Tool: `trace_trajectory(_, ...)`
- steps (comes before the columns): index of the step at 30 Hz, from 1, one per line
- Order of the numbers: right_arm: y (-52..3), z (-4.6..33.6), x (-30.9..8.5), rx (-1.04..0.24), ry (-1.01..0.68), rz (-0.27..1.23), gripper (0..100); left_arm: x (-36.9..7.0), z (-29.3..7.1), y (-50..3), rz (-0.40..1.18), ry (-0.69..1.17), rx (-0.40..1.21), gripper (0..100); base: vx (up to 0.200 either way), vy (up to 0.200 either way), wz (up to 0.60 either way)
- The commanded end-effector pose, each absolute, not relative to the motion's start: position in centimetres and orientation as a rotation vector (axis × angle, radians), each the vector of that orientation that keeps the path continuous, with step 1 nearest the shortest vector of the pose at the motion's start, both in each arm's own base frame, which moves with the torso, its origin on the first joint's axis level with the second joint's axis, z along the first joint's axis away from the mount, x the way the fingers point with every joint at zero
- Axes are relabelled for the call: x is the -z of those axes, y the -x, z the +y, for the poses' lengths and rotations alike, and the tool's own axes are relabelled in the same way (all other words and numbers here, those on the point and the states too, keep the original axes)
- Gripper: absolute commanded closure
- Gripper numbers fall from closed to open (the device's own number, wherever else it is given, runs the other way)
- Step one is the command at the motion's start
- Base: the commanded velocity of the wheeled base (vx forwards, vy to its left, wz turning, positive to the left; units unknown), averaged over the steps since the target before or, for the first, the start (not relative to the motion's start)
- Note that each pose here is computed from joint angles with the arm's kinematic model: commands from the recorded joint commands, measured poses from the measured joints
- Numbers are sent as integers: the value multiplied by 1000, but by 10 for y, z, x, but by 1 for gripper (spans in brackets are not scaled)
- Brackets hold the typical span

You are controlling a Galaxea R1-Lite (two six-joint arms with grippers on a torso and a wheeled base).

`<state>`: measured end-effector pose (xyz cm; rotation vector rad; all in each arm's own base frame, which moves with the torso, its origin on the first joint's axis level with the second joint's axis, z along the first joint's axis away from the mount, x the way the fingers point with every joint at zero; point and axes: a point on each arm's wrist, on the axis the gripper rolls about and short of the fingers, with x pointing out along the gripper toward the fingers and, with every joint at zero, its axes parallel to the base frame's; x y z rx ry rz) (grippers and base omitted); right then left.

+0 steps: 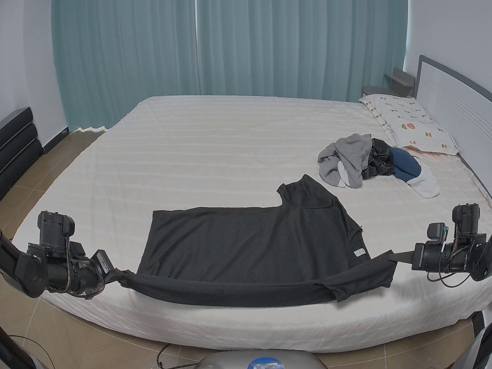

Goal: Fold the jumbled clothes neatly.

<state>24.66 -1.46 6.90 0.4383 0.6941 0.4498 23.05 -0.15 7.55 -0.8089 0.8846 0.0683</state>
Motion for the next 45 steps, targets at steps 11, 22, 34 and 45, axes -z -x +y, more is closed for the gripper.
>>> trace_trajectory(11,-296,-12,-41,-424,-433,743,100,-39,2,-288,985,831,-134,100,0,0,0)
trace_trajectory(22,-330,-7,-14,-386,-408,772,100,-20,1,-316,1001,820,-140,100,0,0,0)
trace_trajectory(34,-349,0,0,-369,-388,780,100,-3,1,-338,978,774,-218,100,0,0,0)
trace_trajectory(45,-355,0,-3,-370,-387,759,100,-5,-8,-342,972,765,-193,100,0,0,0)
